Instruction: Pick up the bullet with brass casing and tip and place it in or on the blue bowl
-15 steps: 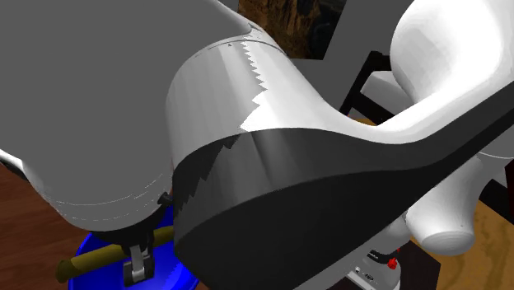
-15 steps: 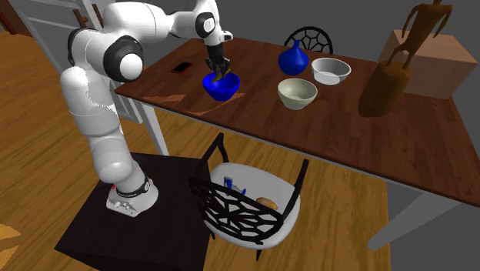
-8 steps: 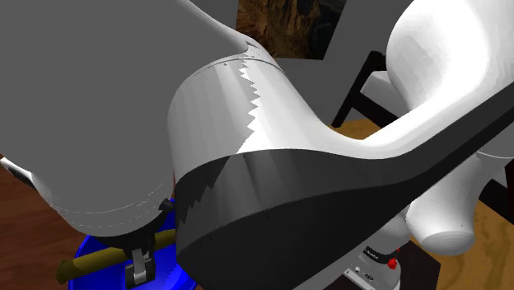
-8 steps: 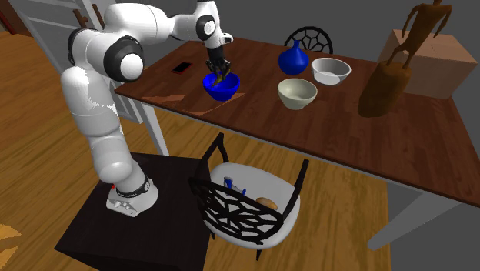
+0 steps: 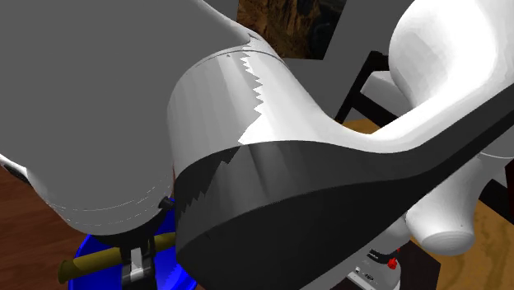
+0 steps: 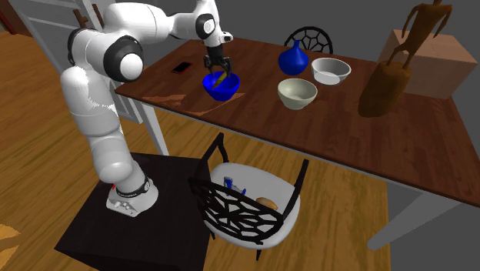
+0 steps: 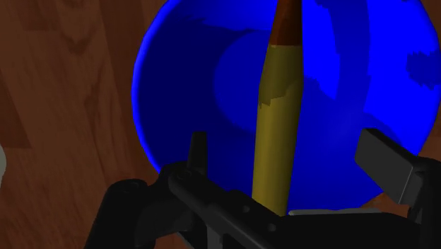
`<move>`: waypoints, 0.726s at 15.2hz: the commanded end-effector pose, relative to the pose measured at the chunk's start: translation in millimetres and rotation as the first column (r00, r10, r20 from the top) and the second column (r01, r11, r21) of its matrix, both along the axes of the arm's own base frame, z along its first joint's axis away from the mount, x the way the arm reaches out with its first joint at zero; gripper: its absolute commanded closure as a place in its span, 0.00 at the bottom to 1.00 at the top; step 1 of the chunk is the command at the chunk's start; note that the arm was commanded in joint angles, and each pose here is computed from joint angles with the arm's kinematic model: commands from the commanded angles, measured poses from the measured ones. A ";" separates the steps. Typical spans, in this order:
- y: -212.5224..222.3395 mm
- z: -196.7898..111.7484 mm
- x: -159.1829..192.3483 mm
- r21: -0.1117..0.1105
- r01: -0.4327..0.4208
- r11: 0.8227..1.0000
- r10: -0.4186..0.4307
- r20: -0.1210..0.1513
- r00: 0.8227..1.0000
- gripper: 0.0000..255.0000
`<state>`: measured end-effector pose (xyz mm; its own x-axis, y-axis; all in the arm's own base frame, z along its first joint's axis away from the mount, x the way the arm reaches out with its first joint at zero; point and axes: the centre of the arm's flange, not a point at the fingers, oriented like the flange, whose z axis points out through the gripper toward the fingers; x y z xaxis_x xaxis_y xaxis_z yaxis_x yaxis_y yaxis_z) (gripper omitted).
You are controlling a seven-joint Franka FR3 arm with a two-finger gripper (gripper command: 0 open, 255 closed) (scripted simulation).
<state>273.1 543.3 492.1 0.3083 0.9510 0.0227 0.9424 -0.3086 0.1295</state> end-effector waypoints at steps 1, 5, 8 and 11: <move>0.0 20.9 -2.3 0.000 0.000 1.000 0.000 0.000 1.000 0.00; 0.4 44.3 -5.4 0.000 0.000 1.000 0.000 0.000 1.000 0.00; 0.4 44.3 -5.3 0.000 0.000 1.000 0.000 0.000 1.000 0.00; 0.4 44.3 -5.3 0.000 0.000 1.000 0.000 0.000 1.000 0.00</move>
<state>267.8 543.8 536.4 0.3081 0.9511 0.0227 0.9424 -0.3084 0.1294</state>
